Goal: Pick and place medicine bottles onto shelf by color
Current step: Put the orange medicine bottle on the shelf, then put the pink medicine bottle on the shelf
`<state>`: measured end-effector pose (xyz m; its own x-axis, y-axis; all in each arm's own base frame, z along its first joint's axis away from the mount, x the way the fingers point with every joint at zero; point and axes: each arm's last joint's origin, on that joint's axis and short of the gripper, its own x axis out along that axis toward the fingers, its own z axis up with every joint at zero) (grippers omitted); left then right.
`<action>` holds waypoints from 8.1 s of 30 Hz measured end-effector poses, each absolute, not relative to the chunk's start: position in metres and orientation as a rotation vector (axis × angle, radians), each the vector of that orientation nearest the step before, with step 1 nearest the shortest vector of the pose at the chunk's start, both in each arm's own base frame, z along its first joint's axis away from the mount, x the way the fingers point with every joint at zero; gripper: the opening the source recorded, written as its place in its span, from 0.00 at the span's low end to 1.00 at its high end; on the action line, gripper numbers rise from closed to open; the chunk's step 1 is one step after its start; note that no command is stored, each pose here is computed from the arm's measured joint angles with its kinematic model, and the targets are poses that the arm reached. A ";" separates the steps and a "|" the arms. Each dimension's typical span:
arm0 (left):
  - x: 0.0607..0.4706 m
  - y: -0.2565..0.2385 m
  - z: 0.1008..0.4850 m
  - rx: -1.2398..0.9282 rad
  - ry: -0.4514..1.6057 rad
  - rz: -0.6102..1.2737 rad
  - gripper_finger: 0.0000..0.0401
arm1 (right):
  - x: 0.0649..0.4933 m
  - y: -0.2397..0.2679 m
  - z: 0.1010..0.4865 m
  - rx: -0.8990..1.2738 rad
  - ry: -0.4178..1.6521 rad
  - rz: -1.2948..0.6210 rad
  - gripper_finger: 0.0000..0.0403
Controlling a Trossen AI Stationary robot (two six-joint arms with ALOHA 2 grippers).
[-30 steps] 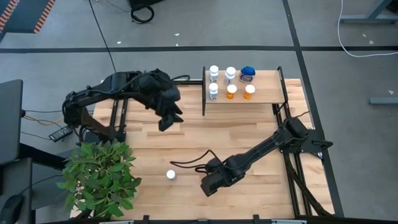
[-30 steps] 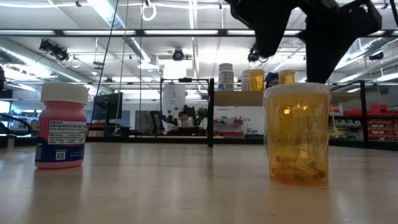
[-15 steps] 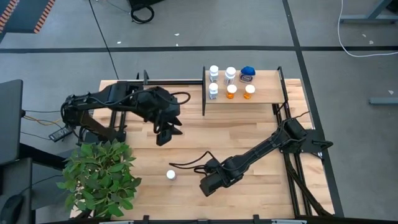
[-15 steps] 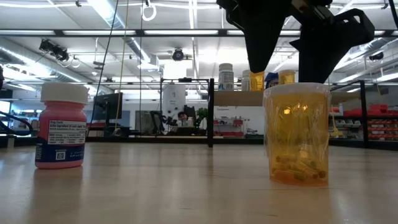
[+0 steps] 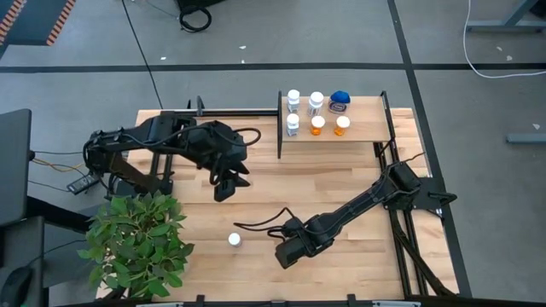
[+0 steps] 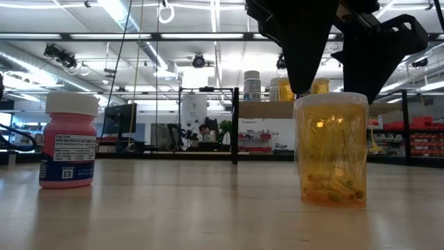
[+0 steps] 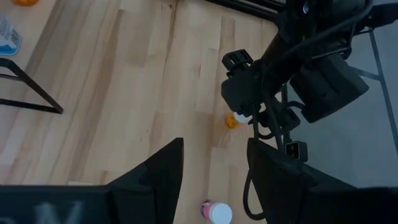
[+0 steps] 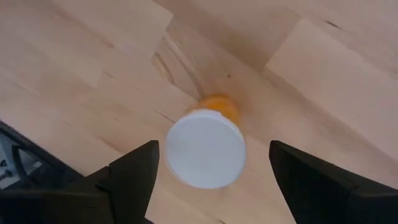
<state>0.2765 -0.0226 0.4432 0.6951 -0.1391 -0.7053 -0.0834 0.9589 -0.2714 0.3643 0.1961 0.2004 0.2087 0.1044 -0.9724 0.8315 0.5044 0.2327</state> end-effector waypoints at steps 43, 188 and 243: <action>0.276 -0.024 0.443 -0.276 0.804 -0.042 0.44 | 0.355 0.186 0.213 0.927 1.391 -0.631 0.57; 0.275 0.073 0.451 -0.187 0.668 0.240 0.45 | 0.127 -0.254 0.345 1.176 1.005 -1.312 0.66; 0.271 0.058 0.443 -0.184 0.778 0.104 0.43 | 0.204 -0.090 0.440 1.054 0.807 -0.972 0.66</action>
